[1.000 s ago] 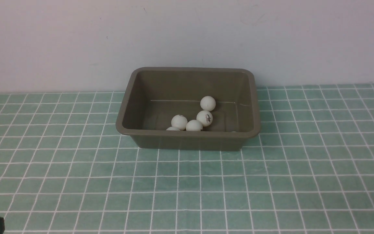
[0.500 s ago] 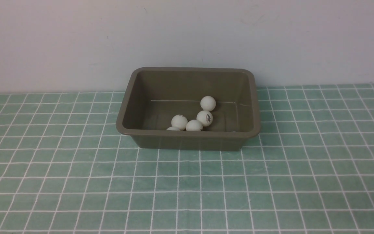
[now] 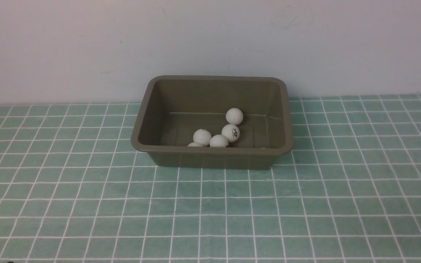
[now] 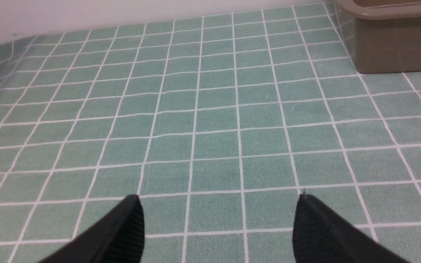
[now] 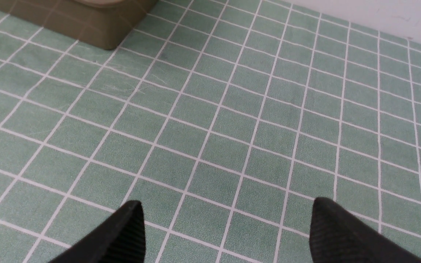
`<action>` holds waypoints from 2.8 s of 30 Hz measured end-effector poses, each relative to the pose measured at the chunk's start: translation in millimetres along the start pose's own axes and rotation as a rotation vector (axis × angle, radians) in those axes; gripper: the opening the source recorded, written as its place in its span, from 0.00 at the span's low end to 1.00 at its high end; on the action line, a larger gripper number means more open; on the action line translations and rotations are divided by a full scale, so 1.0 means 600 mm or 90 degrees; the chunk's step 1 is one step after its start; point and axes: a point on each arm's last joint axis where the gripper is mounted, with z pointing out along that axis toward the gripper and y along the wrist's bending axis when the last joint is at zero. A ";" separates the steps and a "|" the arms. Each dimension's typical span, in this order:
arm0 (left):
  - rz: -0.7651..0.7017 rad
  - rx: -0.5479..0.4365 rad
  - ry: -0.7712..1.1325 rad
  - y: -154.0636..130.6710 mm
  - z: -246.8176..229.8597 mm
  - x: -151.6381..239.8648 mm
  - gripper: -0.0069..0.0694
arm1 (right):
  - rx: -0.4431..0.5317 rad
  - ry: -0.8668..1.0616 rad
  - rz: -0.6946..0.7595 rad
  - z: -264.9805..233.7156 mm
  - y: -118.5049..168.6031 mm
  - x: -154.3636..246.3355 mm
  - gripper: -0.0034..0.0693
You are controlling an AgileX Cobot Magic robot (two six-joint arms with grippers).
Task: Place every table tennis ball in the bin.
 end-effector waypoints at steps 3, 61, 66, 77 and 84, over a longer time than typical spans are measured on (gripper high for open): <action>0.004 -0.004 0.000 0.001 0.000 0.000 0.74 | 0.000 0.000 0.000 0.000 0.000 0.000 0.80; 0.003 0.005 0.000 0.000 0.000 0.000 0.74 | 0.040 -0.324 0.213 -0.048 -0.007 -0.017 0.80; 0.003 0.005 0.000 0.000 0.000 0.000 0.74 | 0.042 -0.341 0.213 -0.042 -0.002 0.005 0.80; 0.003 0.005 0.000 0.000 0.000 0.000 0.74 | 0.053 -0.294 0.182 0.004 0.015 0.083 0.80; 0.003 0.005 -0.001 0.000 0.000 0.000 0.74 | 0.054 -0.260 0.170 0.022 0.020 0.106 0.80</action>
